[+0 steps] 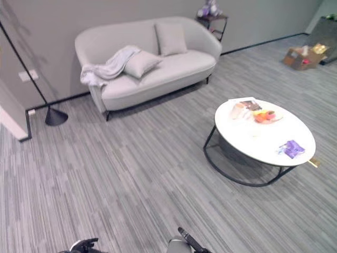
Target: Hang the clothes on the sofa on the clothes rack.
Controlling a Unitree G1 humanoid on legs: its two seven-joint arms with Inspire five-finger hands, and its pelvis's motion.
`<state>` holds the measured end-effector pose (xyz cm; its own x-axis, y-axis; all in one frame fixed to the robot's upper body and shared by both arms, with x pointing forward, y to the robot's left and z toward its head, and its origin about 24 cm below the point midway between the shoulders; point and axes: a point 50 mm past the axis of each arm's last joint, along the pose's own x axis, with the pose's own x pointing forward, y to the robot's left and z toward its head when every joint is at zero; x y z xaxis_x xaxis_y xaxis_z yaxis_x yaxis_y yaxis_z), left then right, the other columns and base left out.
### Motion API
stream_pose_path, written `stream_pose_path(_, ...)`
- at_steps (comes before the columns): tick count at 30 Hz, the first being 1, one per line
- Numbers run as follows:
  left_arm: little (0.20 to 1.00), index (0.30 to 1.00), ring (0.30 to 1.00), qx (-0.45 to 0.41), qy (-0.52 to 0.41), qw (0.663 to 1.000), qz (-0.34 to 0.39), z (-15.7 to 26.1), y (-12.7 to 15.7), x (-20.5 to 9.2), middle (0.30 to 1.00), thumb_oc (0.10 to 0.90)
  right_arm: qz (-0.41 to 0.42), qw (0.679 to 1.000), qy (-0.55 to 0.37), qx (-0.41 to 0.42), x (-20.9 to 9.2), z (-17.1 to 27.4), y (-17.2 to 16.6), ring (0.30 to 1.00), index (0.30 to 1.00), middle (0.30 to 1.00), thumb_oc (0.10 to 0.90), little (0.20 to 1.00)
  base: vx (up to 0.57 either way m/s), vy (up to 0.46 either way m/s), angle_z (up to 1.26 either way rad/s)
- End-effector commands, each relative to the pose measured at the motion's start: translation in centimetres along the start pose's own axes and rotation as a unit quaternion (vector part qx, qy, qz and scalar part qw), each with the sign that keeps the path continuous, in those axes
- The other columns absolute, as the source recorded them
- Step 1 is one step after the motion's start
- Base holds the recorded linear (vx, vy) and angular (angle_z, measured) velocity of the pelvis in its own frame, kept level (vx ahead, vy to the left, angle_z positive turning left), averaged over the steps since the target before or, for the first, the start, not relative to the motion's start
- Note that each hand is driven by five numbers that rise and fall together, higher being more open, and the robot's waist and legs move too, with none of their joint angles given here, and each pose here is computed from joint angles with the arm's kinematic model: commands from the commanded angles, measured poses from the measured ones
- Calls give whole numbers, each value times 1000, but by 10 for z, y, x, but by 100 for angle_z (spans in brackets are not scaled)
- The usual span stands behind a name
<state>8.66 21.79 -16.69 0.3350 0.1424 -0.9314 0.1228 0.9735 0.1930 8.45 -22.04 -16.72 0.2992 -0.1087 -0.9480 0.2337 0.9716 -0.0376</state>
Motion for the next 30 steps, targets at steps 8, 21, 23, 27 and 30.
stream_pose_path(8,900,900,900,45,0,998,-39,0,-24,0,900,800,-5,997,65,35,-5,-36,-5,900,900,900,800,900,465,-269,57)
stream_pose_path(21,900,900,900,18,-68,997,-36,40,-32,3,900,800,5,995,17,-98,0,-1,-1,900,900,900,800,900,339,-220,-9)
stream_pose_path(23,900,900,900,-55,-27,998,-26,17,-27,2,900,800,2,995,44,-86,-2,-19,-4,900,900,900,800,900,578,65,-31)
stream_pose_path(27,900,900,900,-111,21,993,-14,-11,-22,-2,900,800,2,995,71,-69,-5,-38,-6,900,900,900,800,900,492,57,4)
stream_pose_path(30,900,900,900,-127,56,990,-6,-33,-18,-6,900,800,3,993,90,-75,-8,-51,-8,900,900,900,800,900,469,74,-42)
